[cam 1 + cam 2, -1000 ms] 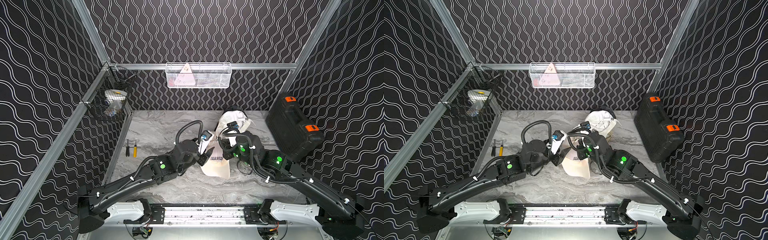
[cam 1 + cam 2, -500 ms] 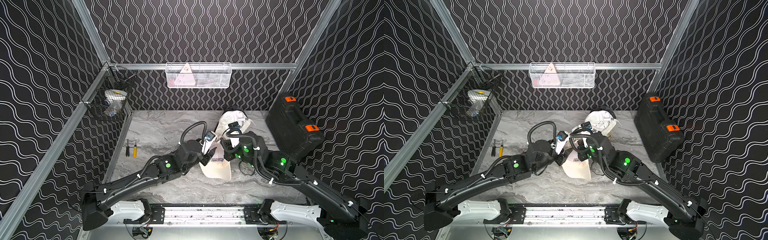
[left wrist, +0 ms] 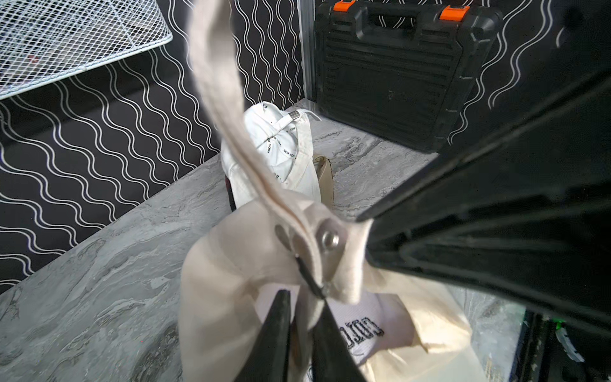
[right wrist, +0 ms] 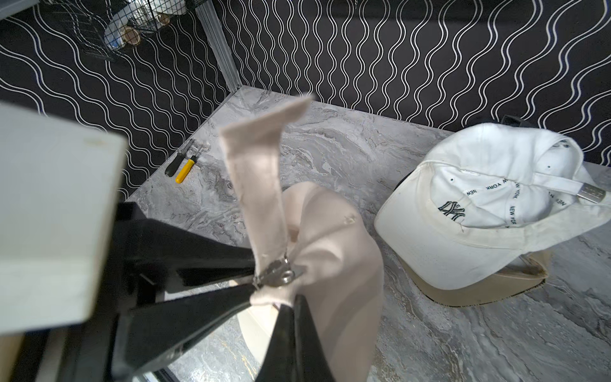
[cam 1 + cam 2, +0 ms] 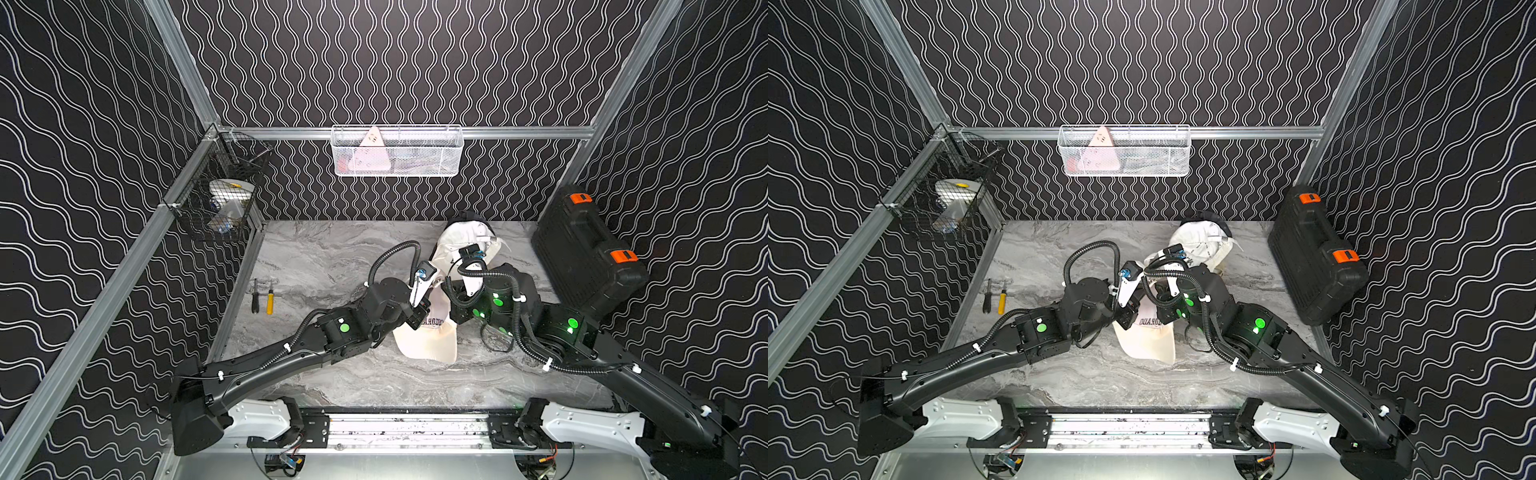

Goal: Open the adjustable buckle of the baseball cap
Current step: Open the adjustable buckle on the baseball cap.

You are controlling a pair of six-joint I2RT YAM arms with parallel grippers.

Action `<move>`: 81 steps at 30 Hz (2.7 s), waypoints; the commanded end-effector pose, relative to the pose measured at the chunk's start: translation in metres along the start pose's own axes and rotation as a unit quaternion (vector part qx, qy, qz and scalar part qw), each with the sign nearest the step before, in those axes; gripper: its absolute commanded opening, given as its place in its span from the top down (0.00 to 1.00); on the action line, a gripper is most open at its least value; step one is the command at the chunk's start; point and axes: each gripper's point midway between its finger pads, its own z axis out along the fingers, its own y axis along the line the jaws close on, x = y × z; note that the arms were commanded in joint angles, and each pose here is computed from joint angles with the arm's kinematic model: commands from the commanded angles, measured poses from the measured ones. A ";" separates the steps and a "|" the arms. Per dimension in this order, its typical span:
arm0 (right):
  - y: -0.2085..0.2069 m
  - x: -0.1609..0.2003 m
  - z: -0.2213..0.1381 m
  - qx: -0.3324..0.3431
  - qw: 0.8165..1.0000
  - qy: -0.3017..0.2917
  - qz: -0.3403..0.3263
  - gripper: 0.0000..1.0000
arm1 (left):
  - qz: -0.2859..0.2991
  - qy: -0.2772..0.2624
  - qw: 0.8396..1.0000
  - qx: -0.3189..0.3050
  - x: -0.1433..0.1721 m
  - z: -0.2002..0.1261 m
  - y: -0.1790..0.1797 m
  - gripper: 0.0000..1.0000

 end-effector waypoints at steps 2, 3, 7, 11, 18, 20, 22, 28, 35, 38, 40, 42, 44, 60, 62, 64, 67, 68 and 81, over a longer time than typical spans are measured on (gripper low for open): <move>-0.004 -0.002 0.000 0.012 1.000 -0.008 0.008 1.00 | 0.006 0.002 1.000 0.003 -0.005 0.000 -0.001 0.91; -0.005 -0.002 0.000 0.014 1.000 -0.008 0.007 1.00 | 0.005 0.003 1.000 0.002 -0.006 0.000 -0.001 0.92; -0.011 0.002 0.002 0.032 0.999 -0.004 0.003 1.00 | 0.007 0.015 1.000 0.004 -0.004 -0.002 -0.001 0.97; -0.017 0.007 0.004 0.046 0.999 0.000 -0.004 1.00 | 0.011 0.035 0.999 0.010 -0.001 -0.005 -0.002 1.00; -0.017 0.020 0.008 0.043 0.999 0.014 -0.024 1.00 | 0.017 0.076 0.997 0.031 0.000 -0.007 -0.009 1.00; -0.013 0.024 0.008 0.028 0.999 0.016 -0.030 1.00 | 0.015 0.085 0.996 0.038 0.000 -0.008 -0.012 1.00; -0.010 0.026 0.008 0.016 0.999 0.014 -0.035 1.00 | 0.013 0.093 0.995 0.043 0.000 -0.008 -0.014 1.00; 0.000 0.037 0.008 -0.020 0.998 0.025 -0.051 0.93 | 0.010 0.099 0.994 0.050 -0.001 -0.009 -0.016 1.00; 0.005 0.042 0.009 -0.035 0.997 0.031 -0.058 0.88 | 0.005 0.097 0.993 0.062 -0.007 -0.010 -0.020 1.00; 0.004 0.040 0.008 -0.035 0.997 0.026 -0.057 0.85 | 0.005 0.098 0.993 0.066 -0.008 -0.010 -0.021 1.00; 0.004 0.038 0.007 -0.036 0.997 0.023 -0.057 0.84 | 0.004 0.100 0.993 0.068 -0.007 -0.010 -0.022 1.00; 0.005 0.037 0.007 -0.037 0.997 0.022 -0.057 0.82 | 0.003 0.103 0.992 0.071 -0.006 -0.009 -0.024 1.00; 0.006 0.036 0.006 -0.040 0.997 0.018 -0.057 0.80 | 0.002 0.105 0.992 0.074 -0.005 -0.009 -0.025 1.00; 0.003 0.031 0.000 -0.037 0.996 0.000 -0.082 0.65 | 0.003 0.122 0.989 0.089 -0.003 -0.007 -0.031 1.00; 0.004 0.029 0.000 -0.039 0.995 -0.004 -0.087 0.65 | 0.003 0.124 0.988 0.092 -0.003 -0.007 -0.032 1.00; 0.004 0.028 0.000 -0.040 0.995 -0.005 -0.091 0.65 | 0.004 0.127 0.987 0.095 -0.003 -0.006 -0.033 1.00; 0.006 0.027 -0.001 -0.044 0.994 -0.009 -0.095 0.64 | 0.006 0.132 0.986 0.097 -0.001 -0.005 -0.034 1.00; 0.007 0.027 -0.001 -0.046 0.994 -0.008 -0.098 0.63 | 0.006 0.133 0.986 0.098 0.000 -0.005 -0.035 1.00; 0.010 0.025 0.000 -0.048 0.990 -0.008 -0.132 0.54 | 0.006 0.135 0.985 0.106 -0.005 -0.005 -0.038 1.00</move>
